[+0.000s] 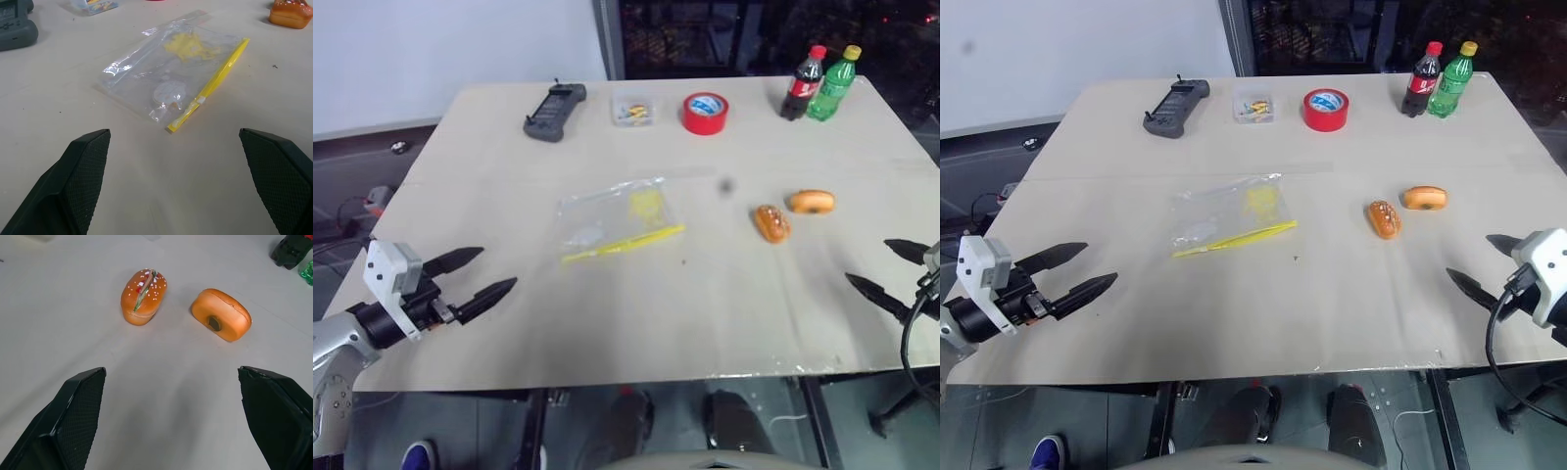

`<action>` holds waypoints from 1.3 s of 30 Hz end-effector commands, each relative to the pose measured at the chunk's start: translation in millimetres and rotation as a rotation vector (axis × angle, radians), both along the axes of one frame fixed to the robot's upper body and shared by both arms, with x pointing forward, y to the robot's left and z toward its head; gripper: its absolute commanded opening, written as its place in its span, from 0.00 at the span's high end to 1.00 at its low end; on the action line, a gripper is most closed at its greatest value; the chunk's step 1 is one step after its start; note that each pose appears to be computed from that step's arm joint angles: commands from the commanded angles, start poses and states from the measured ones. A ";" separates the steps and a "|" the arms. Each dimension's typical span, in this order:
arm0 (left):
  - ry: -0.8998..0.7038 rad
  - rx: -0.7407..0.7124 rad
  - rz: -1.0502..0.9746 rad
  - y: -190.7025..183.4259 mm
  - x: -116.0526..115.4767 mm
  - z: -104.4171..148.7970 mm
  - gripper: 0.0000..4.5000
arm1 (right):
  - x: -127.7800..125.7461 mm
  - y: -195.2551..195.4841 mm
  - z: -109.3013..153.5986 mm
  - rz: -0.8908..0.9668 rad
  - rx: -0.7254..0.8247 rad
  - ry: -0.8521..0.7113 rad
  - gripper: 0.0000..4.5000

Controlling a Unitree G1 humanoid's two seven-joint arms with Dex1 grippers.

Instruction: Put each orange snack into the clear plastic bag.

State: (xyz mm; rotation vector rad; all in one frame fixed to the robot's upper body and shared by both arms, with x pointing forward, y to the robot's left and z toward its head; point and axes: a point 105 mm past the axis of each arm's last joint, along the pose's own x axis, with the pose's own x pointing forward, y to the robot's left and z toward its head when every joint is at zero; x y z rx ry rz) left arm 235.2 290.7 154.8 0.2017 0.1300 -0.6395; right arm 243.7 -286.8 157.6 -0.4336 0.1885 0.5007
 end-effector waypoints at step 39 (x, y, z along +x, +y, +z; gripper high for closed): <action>1.016 -0.891 -0.058 -66.3 114.9 -31.9 0.00 | 7.1 163.5 36.8 0.447 0.046 -0.209 0.02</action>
